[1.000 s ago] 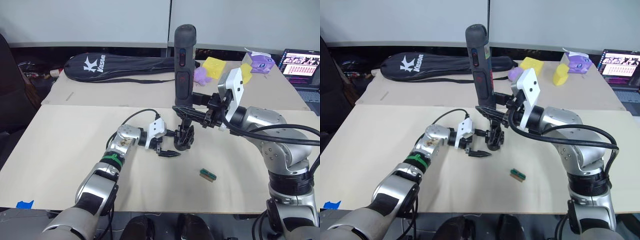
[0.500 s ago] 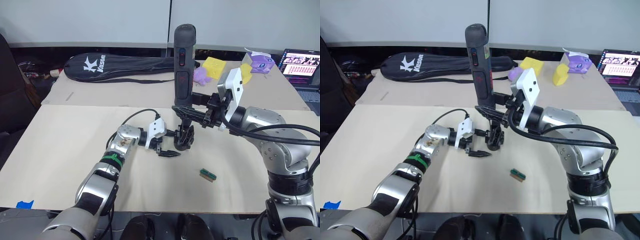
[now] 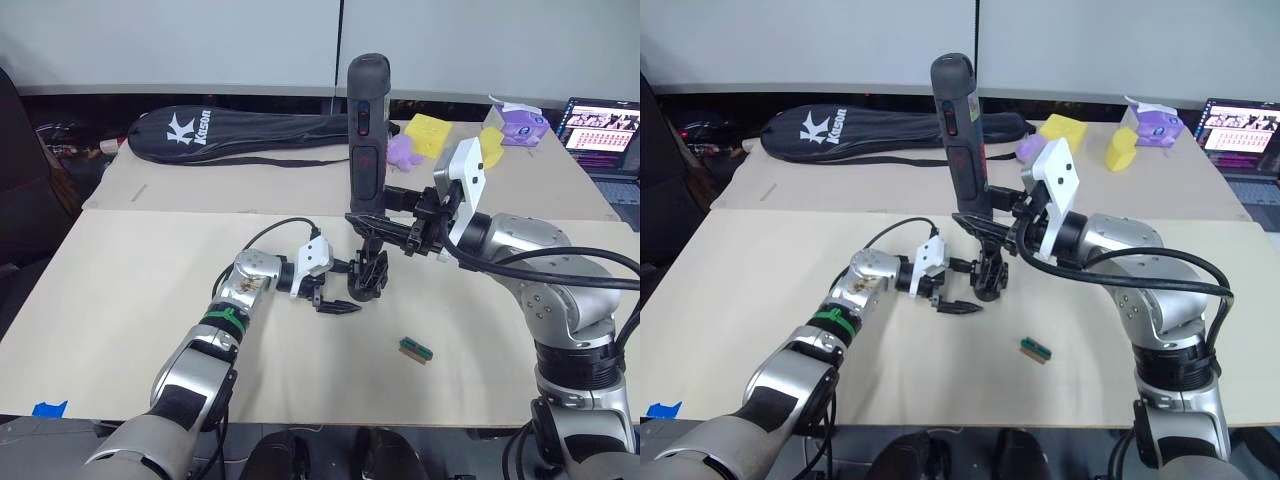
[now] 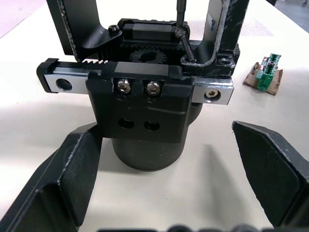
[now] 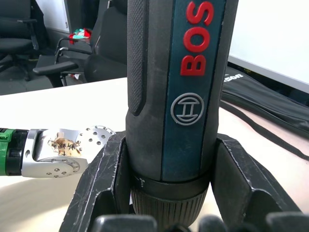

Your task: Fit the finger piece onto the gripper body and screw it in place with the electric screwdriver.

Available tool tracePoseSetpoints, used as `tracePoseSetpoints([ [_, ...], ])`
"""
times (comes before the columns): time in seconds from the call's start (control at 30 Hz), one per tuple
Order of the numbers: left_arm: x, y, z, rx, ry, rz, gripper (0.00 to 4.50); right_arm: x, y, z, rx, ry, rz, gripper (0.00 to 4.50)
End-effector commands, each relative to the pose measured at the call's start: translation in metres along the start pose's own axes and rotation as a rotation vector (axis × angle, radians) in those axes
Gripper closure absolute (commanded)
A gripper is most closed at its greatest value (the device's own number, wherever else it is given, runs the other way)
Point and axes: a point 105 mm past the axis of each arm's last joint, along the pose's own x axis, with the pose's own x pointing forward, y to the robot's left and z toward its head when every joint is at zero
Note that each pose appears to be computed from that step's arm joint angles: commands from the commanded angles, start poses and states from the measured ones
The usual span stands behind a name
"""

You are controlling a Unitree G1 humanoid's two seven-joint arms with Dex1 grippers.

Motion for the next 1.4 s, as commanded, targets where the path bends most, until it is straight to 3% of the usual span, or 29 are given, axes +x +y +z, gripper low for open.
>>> tracePoseSetpoints([
  [0.03, 0.001, 0.005, 0.012, 0.044, -0.019, 0.008, 0.0, -0.003, 0.0, 0.024, -0.085, -0.08, 0.003, 2.58],
  [0.97, 0.001, 0.005, 0.01, 0.043, -0.017, 0.013, 0.0, 0.0, 0.006, 0.038, -0.052, -0.121, 0.016, 2.58],
  [1.4, 0.0, 0.005, 0.01, 0.045, -0.018, 0.014, 0.0, 0.001, 0.009, 0.031, -0.069, -0.112, 0.017, 2.58],
])
